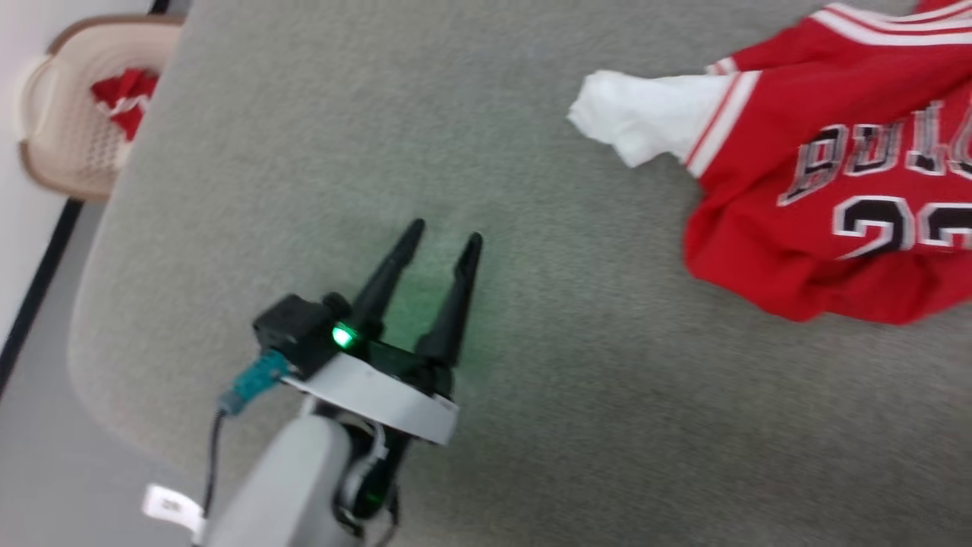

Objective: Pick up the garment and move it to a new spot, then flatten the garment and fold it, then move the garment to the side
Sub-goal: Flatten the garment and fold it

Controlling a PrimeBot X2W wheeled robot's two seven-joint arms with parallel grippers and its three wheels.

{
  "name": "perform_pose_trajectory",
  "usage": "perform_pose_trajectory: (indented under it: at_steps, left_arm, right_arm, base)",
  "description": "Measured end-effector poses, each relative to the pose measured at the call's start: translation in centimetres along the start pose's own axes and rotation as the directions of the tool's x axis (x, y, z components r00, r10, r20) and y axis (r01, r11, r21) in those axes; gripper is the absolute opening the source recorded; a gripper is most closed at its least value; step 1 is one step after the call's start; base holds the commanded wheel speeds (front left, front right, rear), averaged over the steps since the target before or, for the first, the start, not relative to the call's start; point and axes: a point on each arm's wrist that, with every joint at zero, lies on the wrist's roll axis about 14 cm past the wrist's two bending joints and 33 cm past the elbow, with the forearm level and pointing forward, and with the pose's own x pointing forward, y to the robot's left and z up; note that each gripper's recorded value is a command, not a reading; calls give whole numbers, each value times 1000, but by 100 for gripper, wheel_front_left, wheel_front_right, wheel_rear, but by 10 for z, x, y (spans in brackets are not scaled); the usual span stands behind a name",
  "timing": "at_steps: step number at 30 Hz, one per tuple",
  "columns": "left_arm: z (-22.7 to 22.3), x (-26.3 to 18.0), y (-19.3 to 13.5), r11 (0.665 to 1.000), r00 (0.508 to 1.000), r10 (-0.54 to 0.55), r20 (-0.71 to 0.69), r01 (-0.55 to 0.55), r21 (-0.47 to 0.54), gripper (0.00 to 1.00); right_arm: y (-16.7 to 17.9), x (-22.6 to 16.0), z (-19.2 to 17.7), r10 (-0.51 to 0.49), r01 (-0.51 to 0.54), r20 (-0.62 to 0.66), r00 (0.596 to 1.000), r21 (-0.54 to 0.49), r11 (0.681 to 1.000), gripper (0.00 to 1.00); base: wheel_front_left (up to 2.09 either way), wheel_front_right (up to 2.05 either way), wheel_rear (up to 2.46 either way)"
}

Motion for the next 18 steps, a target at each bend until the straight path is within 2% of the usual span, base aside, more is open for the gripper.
perform_pose_trajectory:
  at_steps: [5,8,10,12,15,18]
  left_arm:
    - [3,17,-18,983,988,-146,-47,150,101,100]
    - [-10,25,-60,929,934,-312,-173,338,149,100]
    - [-18,28,-85,877,873,-401,-277,453,158,100]
    - [-33,24,-104,834,791,-450,-414,538,122,100]
    - [-44,22,-116,780,674,-469,-571,619,91,100]
    - [-48,27,-121,741,588,-451,-672,666,86,100]
  right_arm:
    - [-1,-35,11,15,-20,63,998,80,997,100]
    - [-12,-62,25,2,-16,122,993,114,993,100]
    - [-19,-82,30,-22,-1,152,988,144,990,100]
    - [-22,-103,29,-41,11,174,984,171,985,100]
    - [-25,-134,28,-83,39,205,975,210,977,100]
    - [-29,-164,26,-122,72,225,967,220,973,100]
  base:
    - [0,0,0]
    - [0,0,0]
    - [0,0,0]
    - [0,0,0]
    - [0,0,0]
    - [0,0,0]
